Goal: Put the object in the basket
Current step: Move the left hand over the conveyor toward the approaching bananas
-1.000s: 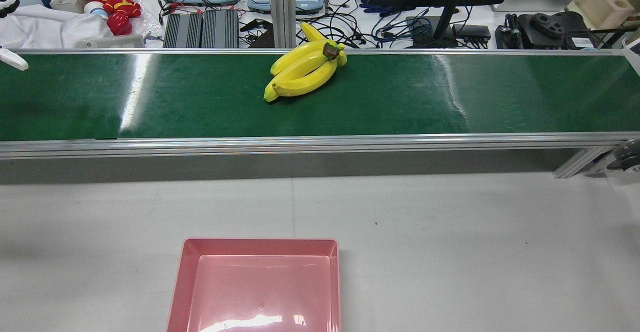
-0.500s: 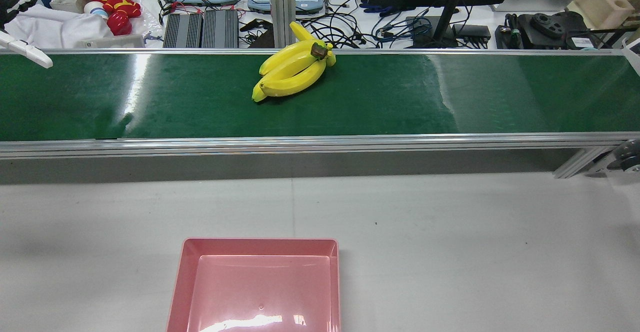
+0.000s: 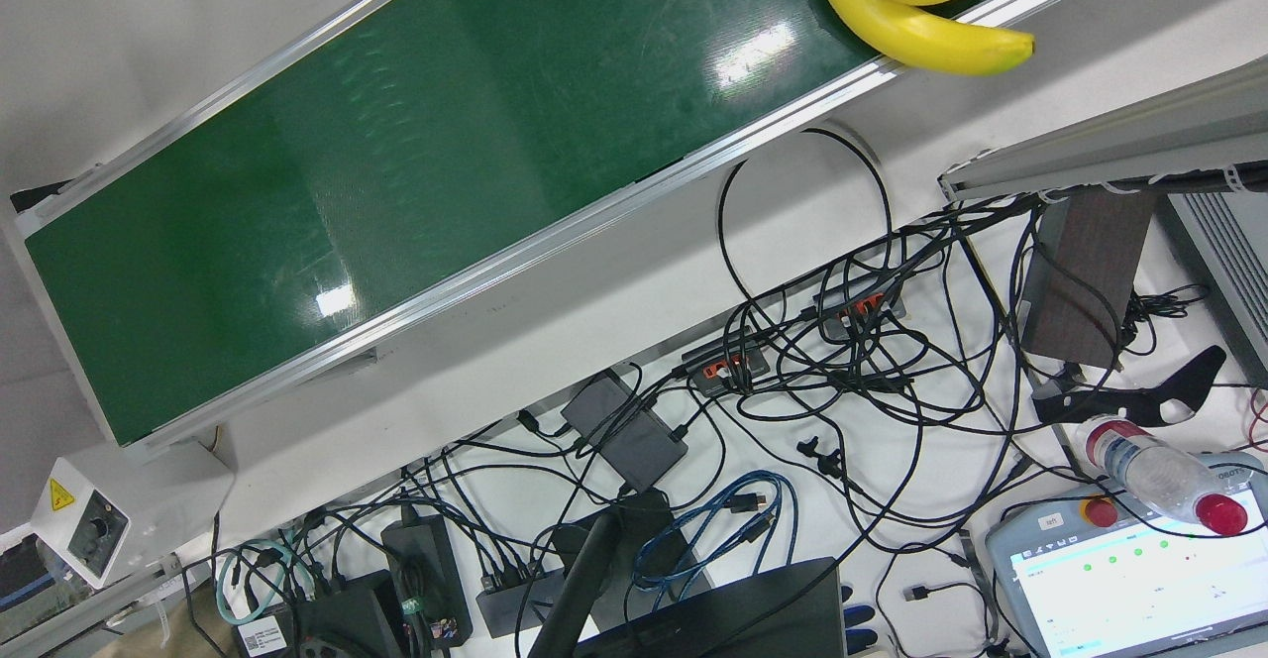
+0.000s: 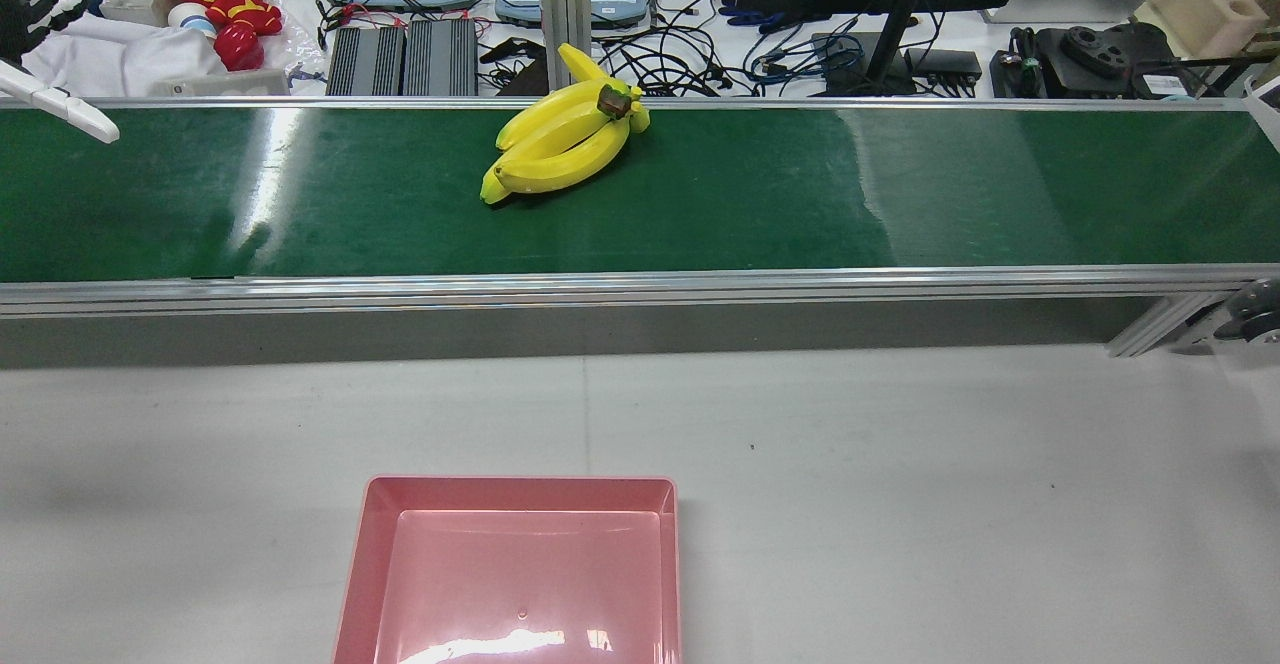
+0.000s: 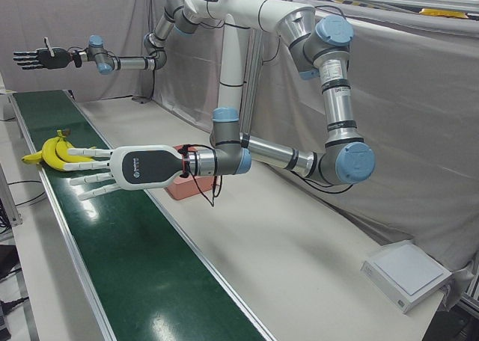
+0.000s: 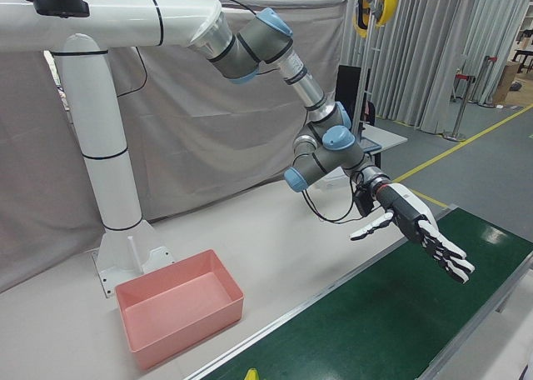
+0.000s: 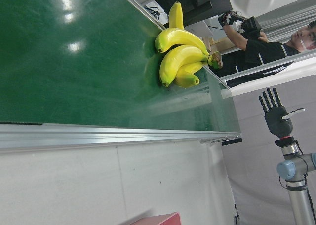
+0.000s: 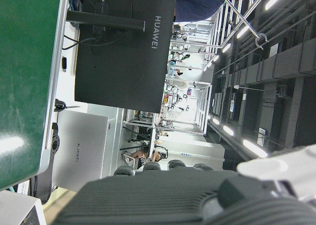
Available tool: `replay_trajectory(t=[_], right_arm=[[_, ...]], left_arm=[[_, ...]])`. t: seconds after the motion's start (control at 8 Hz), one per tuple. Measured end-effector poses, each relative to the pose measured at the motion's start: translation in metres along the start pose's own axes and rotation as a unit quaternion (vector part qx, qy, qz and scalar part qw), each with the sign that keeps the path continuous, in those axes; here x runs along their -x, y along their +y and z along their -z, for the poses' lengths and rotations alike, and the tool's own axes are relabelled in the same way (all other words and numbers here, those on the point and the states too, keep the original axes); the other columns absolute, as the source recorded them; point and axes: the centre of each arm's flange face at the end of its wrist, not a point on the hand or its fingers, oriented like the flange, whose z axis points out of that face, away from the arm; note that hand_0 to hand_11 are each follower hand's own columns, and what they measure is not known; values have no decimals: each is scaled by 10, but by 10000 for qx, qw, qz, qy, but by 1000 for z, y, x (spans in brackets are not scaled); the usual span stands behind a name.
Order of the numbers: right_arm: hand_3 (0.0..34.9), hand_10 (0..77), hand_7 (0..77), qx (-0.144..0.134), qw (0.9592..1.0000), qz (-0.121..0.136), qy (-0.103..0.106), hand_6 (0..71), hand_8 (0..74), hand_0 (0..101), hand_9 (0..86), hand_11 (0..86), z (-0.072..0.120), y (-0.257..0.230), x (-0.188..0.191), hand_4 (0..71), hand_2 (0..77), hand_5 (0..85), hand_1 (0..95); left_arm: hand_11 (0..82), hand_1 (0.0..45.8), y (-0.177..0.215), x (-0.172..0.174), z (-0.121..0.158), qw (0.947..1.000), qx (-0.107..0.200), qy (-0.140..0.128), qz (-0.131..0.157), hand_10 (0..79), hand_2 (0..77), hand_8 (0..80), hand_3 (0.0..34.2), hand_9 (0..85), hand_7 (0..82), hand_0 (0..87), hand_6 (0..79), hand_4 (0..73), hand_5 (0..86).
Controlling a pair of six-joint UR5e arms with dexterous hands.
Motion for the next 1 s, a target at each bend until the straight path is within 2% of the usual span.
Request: replay_trajectory(t=[0.25, 0.38, 0.62, 0.88, 1.0], right_arm=[[0, 0, 5, 0, 10000, -2, 0, 0, 0, 1, 0, 0, 0, 0, 0, 0, 11, 0, 0], [0, 0, 5, 0, 10000, -5, 0, 0, 0, 1, 0, 0, 0, 0, 0, 0, 5, 0, 0], [0, 0, 5, 0, 10000, -4, 0, 0, 0, 0, 0, 0, 0, 0, 0, 0, 5, 0, 0], [0, 0, 5, 0, 10000, -6, 0, 0, 0, 1, 0, 0, 0, 0, 0, 0, 5, 0, 0], [0, 0, 5, 0, 10000, -4, 0, 0, 0, 1, 0, 0, 0, 0, 0, 0, 5, 0, 0]], left_arm=[[27, 158, 10, -5, -7, 9998, -72, -61, -188, 5, 0, 22, 134, 49, 5, 753, 0, 33, 5], [27, 158, 20, -10, -14, 9992, -123, -110, -371, 5, 0, 33, 134, 55, 5, 753, 0, 33, 5], [27, 158, 40, -2, -22, 9965, -212, -363, -716, 5, 0, 33, 131, 55, 5, 729, 0, 49, 11], [27, 158, 52, 13, -23, 9933, -252, -613, -949, 5, 0, 33, 118, 55, 5, 695, 0, 49, 11], [16, 158, 54, 17, -22, 9918, -289, -697, -1027, 5, 0, 33, 100, 55, 5, 668, 0, 49, 5]])
